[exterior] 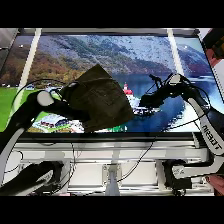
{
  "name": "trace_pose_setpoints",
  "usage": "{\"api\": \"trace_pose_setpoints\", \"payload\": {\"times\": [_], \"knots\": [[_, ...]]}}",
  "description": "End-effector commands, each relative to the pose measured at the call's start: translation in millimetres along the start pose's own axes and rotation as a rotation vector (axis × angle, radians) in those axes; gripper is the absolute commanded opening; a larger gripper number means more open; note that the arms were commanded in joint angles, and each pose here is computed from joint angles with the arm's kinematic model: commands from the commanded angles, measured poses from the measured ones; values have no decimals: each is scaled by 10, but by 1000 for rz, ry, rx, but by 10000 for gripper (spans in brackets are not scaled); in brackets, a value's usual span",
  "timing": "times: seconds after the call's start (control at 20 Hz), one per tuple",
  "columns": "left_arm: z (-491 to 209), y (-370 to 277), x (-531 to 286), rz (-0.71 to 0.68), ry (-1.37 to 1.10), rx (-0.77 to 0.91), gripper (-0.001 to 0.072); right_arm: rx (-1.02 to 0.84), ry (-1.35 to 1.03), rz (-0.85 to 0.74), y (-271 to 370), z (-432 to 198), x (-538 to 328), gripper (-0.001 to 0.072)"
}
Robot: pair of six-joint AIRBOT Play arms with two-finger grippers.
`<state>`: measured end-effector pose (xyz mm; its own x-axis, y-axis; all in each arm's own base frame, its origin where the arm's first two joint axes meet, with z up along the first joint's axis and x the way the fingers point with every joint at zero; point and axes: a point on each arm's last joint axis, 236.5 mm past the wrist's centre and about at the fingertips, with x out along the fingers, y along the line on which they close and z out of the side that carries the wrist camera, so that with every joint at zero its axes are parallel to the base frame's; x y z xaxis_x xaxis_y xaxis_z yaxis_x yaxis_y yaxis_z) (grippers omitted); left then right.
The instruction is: Fold the clothes and pants, and hang the long-sleeved shirts on hangers.
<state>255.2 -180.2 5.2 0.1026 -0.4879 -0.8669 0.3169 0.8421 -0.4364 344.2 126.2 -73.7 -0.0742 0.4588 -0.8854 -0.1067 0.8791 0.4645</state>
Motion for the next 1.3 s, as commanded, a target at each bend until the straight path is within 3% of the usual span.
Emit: {"api": "trace_pose_setpoints", "payload": {"times": [0.0,0.3,0.45,0.65,0.75,0.95,1.1,1.2,1.25], "knots": [[-74,-45,-240,5,-193,-82,479,41,90,82,76,-197,204,562],[-469,62,-128,-6,-241,-234,479,169,103,270,372,-102,411,569],[-496,79,-79,-10,-232,-259,479,300,138,268,316,-104,557,569],[-516,117,-7,-3,-203,-277,479,283,159,263,423,-133,715,566],[-500,163,60,2,-190,-315,479,269,108,279,526,-11,758,477],[-391,297,214,25,-194,-355,481,219,28,364,728,184,699,126],[-457,400,405,44,-128,-393,485,213,13,362,733,220,676,95],[-496,432,532,41,-88,-419,545,215,11,367,743,227,672,92],[-525,462,590,47,-66,-430,596,216,11,368,745,227,671,47]]}}
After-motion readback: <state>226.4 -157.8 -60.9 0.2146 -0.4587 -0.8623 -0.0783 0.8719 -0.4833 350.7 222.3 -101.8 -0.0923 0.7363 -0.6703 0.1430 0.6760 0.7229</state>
